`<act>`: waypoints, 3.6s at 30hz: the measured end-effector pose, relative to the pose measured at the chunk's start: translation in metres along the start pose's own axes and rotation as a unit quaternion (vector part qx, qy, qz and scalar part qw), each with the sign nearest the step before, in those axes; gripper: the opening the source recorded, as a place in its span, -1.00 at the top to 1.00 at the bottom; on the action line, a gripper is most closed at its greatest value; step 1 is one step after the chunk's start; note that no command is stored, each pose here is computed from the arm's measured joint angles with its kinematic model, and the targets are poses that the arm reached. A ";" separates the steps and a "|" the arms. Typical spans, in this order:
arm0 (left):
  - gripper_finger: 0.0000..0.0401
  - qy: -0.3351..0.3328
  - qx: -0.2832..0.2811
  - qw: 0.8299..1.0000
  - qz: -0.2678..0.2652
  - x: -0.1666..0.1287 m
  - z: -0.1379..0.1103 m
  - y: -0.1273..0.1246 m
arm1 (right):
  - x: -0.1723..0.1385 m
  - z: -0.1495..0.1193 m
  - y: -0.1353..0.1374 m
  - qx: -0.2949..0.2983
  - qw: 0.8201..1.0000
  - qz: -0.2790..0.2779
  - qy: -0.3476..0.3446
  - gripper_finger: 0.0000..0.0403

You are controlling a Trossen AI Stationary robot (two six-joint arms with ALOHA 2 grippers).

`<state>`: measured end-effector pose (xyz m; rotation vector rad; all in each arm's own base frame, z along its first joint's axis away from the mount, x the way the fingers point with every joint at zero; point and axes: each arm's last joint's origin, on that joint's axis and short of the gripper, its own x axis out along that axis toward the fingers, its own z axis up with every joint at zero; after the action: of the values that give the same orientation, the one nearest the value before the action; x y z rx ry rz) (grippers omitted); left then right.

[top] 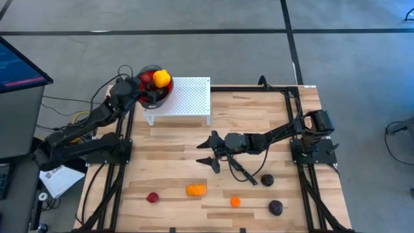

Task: Pick & Place Fruit
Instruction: Put the right red pomegranate into the red strainer bowl on the shelf, then put the red pomegranate into the red strainer bowl on the shelf

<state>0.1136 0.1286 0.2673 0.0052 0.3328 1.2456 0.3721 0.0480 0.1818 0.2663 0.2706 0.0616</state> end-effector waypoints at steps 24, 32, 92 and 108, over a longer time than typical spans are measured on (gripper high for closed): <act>-0.27 -0.070 0.009 0.995 -0.072 -0.020 0.030 0.003 | 0.000 0.001 -0.004 0.001 1.000 -0.005 -0.002 -0.52; -0.19 -0.148 0.077 0.907 -0.388 -0.064 0.034 -0.033 | 0.000 0.001 -0.004 0.001 1.000 -0.005 -0.002 -0.52; -0.27 0.243 0.148 0.810 -0.513 -0.279 -0.206 -0.133 | 0.000 0.010 -0.001 -0.016 0.999 0.007 -0.045 -0.52; 0.11 0.259 0.089 0.804 -0.527 -0.232 -0.119 -0.133 | 0.000 0.010 -0.001 -0.016 0.999 0.008 -0.046 -0.52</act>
<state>0.1430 -0.1516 0.1866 -0.3294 0.7940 0.0665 0.3744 0.0443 0.1907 0.2396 0.1759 0.0684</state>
